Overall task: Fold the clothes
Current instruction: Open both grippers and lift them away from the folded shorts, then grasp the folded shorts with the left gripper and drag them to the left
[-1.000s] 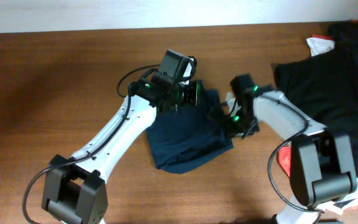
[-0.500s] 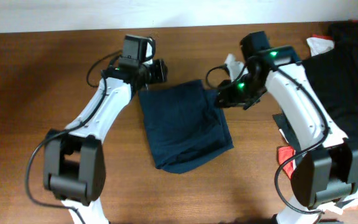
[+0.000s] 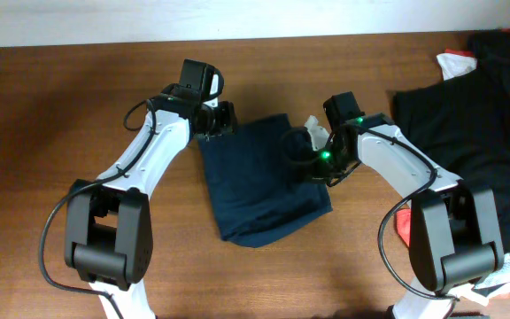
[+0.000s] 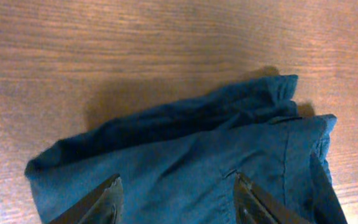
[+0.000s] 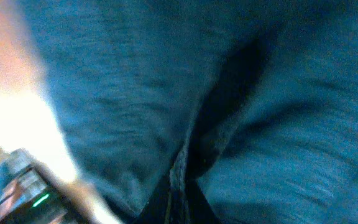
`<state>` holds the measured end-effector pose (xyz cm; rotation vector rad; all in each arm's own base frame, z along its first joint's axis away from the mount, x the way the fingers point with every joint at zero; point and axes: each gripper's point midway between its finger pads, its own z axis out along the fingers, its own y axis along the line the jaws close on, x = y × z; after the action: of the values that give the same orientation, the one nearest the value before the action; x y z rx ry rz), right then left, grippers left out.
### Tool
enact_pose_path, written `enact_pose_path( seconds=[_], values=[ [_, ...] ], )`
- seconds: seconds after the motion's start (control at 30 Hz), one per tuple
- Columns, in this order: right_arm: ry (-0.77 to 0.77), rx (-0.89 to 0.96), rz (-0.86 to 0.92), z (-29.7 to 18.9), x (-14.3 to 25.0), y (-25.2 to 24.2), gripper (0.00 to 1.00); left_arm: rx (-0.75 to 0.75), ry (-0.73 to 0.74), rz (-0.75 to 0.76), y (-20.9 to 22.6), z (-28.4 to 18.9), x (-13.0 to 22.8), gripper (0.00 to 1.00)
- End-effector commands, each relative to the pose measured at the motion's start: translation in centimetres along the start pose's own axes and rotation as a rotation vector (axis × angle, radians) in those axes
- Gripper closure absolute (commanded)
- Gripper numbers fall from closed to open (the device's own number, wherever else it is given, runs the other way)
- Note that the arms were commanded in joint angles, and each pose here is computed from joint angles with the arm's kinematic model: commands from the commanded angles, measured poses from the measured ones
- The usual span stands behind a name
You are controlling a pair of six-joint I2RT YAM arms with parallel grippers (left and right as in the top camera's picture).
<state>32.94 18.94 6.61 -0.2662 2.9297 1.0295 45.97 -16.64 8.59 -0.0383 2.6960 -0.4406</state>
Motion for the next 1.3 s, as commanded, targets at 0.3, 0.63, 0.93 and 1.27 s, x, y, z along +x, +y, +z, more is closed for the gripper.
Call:
enact_pose_path(
  seconds=[0.3, 0.63, 0.93, 1.27],
  values=[
    [0.018, 0.181, 0.019, -9.3, 0.8, 1.4, 0.96, -0.012, 0.016, 0.014, 0.1, -0.4, 0.3, 0.42],
    [-0.104, 1.104, 0.490, -16.0, 4.9, -14.1, 0.95, -0.034, 0.028, 0.011, 0.5, -0.4, 0.7, 0.42],
    [-0.052, 1.138, 0.621, -14.4, 8.9, -20.0, 0.62, -0.015, 0.061, 0.028, -0.6, -0.3, 1.7, 0.34],
    [-0.124, 1.079, 0.783, -21.1, 9.0, -19.3, 0.41, 0.147, -0.026, 0.272, -8.6, 0.3, 1.8, 0.18]
  ],
)
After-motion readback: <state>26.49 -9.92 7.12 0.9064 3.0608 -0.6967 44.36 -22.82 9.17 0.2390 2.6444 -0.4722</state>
